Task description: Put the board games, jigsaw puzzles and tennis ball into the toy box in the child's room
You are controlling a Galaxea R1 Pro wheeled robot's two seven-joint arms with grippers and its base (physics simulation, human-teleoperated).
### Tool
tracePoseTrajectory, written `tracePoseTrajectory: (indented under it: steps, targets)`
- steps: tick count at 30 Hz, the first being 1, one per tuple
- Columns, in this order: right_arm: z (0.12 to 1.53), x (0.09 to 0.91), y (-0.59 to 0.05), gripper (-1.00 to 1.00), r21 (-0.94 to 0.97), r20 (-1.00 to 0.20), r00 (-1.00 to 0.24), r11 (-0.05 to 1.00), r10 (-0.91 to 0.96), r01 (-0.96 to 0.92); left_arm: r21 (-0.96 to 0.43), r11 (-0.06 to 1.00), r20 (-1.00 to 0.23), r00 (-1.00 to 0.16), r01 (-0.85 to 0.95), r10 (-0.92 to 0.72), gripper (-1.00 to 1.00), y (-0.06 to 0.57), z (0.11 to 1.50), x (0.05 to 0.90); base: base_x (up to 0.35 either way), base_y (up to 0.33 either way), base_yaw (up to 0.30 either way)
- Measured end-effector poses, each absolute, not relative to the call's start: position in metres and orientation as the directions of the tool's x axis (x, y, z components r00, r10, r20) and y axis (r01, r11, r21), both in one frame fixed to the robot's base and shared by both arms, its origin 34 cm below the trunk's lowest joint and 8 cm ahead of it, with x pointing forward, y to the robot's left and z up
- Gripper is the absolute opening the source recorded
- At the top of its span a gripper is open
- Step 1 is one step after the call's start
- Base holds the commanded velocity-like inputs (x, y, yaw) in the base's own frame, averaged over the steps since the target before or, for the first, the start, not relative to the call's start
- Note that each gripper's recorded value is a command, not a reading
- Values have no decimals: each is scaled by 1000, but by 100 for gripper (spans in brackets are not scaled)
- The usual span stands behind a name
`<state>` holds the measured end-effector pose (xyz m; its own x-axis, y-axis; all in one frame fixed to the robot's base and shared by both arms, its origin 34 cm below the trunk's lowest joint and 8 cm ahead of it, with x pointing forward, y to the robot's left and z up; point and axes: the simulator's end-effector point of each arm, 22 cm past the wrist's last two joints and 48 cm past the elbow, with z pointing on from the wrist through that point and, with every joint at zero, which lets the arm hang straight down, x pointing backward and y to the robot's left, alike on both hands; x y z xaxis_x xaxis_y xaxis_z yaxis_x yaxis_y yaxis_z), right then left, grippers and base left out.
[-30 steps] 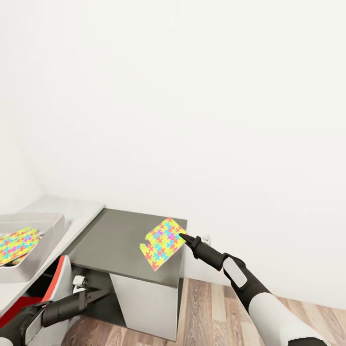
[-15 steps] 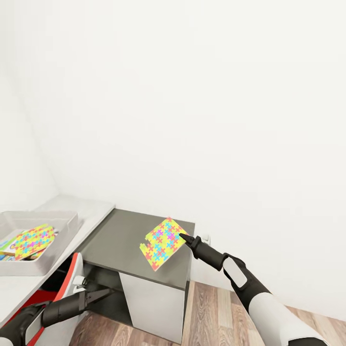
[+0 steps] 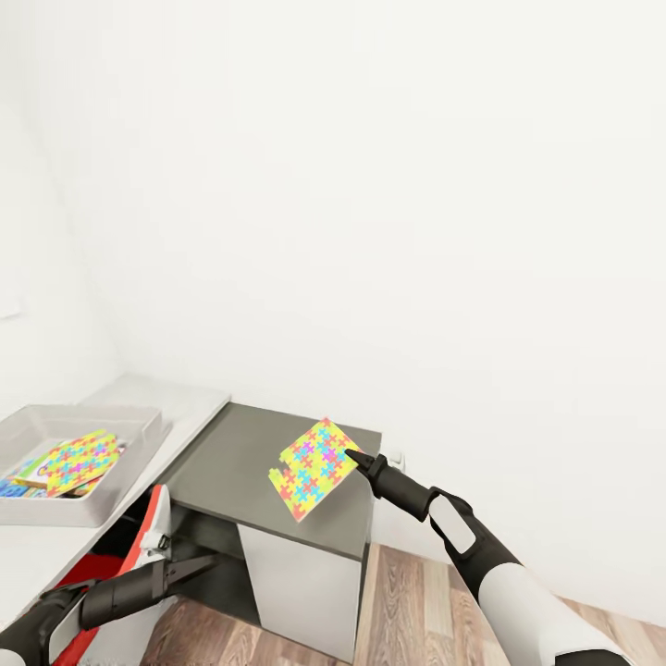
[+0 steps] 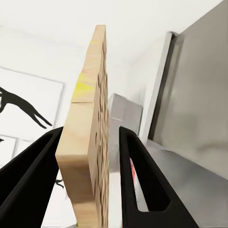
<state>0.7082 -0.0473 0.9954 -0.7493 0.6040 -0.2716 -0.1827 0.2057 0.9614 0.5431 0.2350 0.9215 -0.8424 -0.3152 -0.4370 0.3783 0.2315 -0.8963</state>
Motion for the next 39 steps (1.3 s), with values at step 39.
tracePoseTrajectory:
  steps: [39]
  targets:
    - [1032, 695, -47, -100, 958, -285, -744, 205, 604, -200, -889, 231, -453, -833, 395, -318, 100, 236, 956, 532, 0, 0, 153]
